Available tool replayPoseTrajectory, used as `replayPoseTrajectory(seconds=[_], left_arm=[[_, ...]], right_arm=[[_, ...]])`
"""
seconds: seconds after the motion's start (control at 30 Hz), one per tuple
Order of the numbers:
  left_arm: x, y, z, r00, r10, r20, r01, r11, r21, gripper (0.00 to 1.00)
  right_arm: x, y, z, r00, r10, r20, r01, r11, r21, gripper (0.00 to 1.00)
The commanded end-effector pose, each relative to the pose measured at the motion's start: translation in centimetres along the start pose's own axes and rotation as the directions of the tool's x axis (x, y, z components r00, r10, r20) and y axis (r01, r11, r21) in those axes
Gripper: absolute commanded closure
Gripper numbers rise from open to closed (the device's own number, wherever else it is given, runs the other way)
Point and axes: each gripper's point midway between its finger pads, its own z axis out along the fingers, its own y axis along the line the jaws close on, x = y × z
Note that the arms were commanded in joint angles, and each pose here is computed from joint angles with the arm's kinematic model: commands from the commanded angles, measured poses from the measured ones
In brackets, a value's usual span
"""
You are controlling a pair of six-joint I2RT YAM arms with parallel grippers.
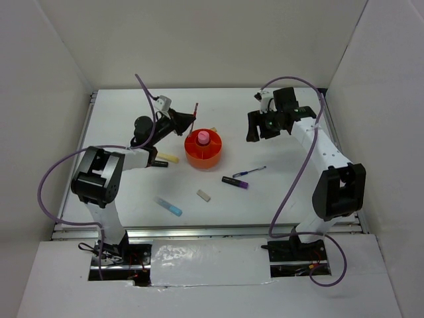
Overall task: Sort the stationery into containers
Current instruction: Place the pen in the storage box, then pick up the pen from the center of the board.
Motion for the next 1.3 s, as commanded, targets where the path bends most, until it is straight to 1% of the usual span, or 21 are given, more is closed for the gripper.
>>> replayPoseTrajectory(seconds=[0.0,0.13,0.2,0.27,0.57,0.67,0.8,0.83,0.87,0.93,0.97,1.03,1.1,1.13,1.17,1.23,1.27], left_arm=[[-1.3,-1.5,0.5,0.997,0.041,0.072,-0.046,0.996,0.073,1.0],[-0.4,-1.6,0.4,0.997,0.044,0.063,-0.049,0.995,0.09,0.96],[0.3,-1.3,0.3,0.998,0.036,0.056,-0.041,0.996,0.077,0.91],[0.7,-1.1,0.0,0.998,0.032,0.055,-0.035,0.997,0.065,0.9],[2.5,-1.2,-1.5,0.998,0.049,0.035,-0.051,0.997,0.061,0.8],[2.7,-1.3,-1.6,0.998,0.058,0.03,-0.06,0.996,0.067,0.78],[3.1,-1.0,-1.8,0.997,0.076,0.024,-0.077,0.995,0.064,0.71],[2.9,-0.9,-1.9,0.996,0.08,0.028,-0.082,0.995,0.062,0.69],[2.7,-1.0,-1.8,0.996,0.084,0.032,-0.086,0.994,0.063,0.66],[2.2,-1.0,-1.7,0.995,0.093,0.038,-0.095,0.993,0.066,0.62],[1.9,-1.0,-1.7,0.994,0.096,0.044,-0.099,0.993,0.065,0.54],[0.7,-1.1,-1.6,0.994,0.097,0.057,-0.1,0.993,0.068,0.46],[-0.4,-0.8,-1.6,0.993,0.098,0.066,-0.103,0.992,0.071,0.44],[-1.5,-0.8,-1.6,0.992,0.105,0.073,-0.11,0.991,0.075,0.43],[-2.1,-0.8,-1.6,0.993,0.092,0.075,-0.098,0.992,0.083,0.43],[-4.0,-0.5,-1.8,0.993,0.087,0.083,-0.094,0.992,0.083,0.42],[-4.5,-1.0,-2.0,0.994,0.081,0.074,-0.088,0.99,0.106,0.41]], right_arm=[[-1.0,-0.1,0.1,1.0,-0.028,0.015,0.028,1.0,0.009,0.3],[-0.8,-0.2,0.3,0.999,-0.032,0.002,0.032,0.999,0.006,0.3],[-0.5,-0.2,0.5,0.999,-0.031,-0.007,0.031,1.0,0.005,0.3],[-0.5,-0.2,0.5,0.999,-0.032,-0.008,0.032,0.999,0.004,0.29],[-0.1,-0.4,0.9,0.999,-0.029,-0.024,0.029,1.0,0.009,0.29],[0.0,-0.5,1.0,0.999,-0.029,-0.026,0.029,1.0,0.01,0.28],[0.2,-0.7,1.1,0.999,-0.028,-0.032,0.029,0.999,0.02,0.28],[0.4,-0.7,1.1,0.999,-0.031,-0.036,0.032,0.999,0.02,0.28],[0.5,-0.8,1.1,0.999,-0.034,-0.037,0.035,0.999,0.022,0.28],[0.8,-0.9,1.2,0.998,-0.045,-0.044,0.046,0.999,0.023,0.28],[1.0,-0.9,1.2,0.997,-0.052,-0.051,0.053,0.998,0.024,0.29],[2.0,-1.2,1.4,0.993,-0.087,-0.08,0.089,0.996,0.028,0.31],[2.6,-1.8,1.4,0.983,-0.151,-0.105,0.154,0.988,0.028,0.36],[3.2,-2.0,1.5,0.977,-0.168,-0.132,0.172,0.985,0.022,0.4],[3.5,-2.3,1.5,0.963,-0.225,-0.149,0.229,0.973,0.01,0.42],[4.3,-2.5,1.6,0.942,-0.272,-0.199,0.274,0.962,-0.014,0.46],[4.6,-2.4,1.8,0.928,-0.299,-0.22,0.3,0.954,-0.032,0.46]])
